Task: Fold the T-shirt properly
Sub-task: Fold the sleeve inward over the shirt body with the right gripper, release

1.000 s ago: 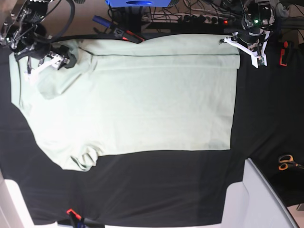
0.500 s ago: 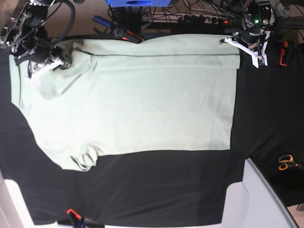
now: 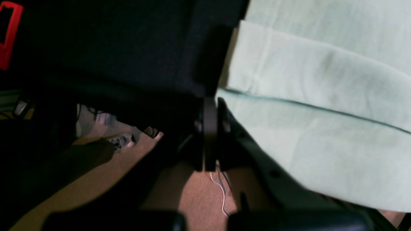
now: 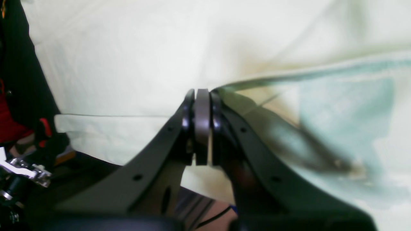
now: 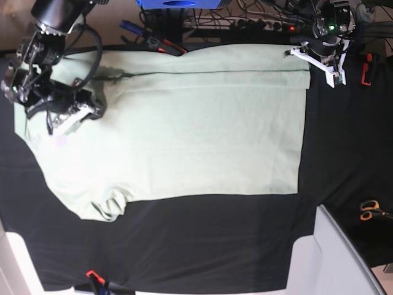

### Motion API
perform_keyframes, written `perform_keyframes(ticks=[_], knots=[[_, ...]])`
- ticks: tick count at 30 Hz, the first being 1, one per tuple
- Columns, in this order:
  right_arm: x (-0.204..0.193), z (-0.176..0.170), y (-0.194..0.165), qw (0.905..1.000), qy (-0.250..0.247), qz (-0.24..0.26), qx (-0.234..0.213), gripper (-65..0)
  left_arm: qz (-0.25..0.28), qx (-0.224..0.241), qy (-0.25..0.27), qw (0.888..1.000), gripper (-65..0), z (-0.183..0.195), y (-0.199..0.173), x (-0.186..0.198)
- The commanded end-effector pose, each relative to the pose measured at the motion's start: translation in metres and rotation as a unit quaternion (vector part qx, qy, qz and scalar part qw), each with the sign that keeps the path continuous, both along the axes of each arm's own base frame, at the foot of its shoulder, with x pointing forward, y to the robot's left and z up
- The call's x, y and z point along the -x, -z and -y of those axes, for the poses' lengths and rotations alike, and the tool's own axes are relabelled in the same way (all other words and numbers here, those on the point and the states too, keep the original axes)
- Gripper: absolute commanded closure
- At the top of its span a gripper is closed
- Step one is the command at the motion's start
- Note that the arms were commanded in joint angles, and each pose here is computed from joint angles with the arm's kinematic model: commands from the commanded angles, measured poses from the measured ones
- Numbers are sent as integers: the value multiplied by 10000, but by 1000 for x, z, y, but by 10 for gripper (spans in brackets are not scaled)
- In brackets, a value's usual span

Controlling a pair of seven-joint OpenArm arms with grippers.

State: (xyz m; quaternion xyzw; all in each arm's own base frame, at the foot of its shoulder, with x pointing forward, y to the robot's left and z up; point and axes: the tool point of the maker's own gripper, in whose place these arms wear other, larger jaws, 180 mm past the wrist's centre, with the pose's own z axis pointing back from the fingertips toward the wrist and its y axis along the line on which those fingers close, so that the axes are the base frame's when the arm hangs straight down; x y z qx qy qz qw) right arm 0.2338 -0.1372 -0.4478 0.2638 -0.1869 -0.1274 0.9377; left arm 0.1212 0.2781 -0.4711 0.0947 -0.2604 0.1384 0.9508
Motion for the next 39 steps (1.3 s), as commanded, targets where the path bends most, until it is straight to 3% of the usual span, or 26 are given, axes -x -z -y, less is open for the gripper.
perform_keyframes(ticks=[1, 9, 16, 28, 30, 36, 39], knots=[[-18, 2, -12, 9996, 82, 254, -16, -1, 85, -100, 46, 9999, 0, -5, -6, -3], [-52, -5, -31, 9987, -32, 509, 6, -1, 85, -94, 41, 9999, 0, -4, -5, -3], [-73, -4, -26, 9990, -92, 408, -131, -1, 83, -100, 45, 9999, 0, -4, -6, -3], [-78, 0, -18, 9993, -59, 307, -185, -7, 81, -104, 47, 9999, 0, -4, -6, -3], [-79, -1, -19, 9993, -64, 316, -186, -65, 81, -104, 47, 9999, 0, -4, -6, -3], [-97, 4, -38, 9976, -75, 688, -70, -418, 81, -104, 47, 9999, 0, -4, -6, -3], [-104, 20, -65, 9914, -97, 1274, 300, -424, 81, -104, 47, 9999, 0, -4, -6, -3]])
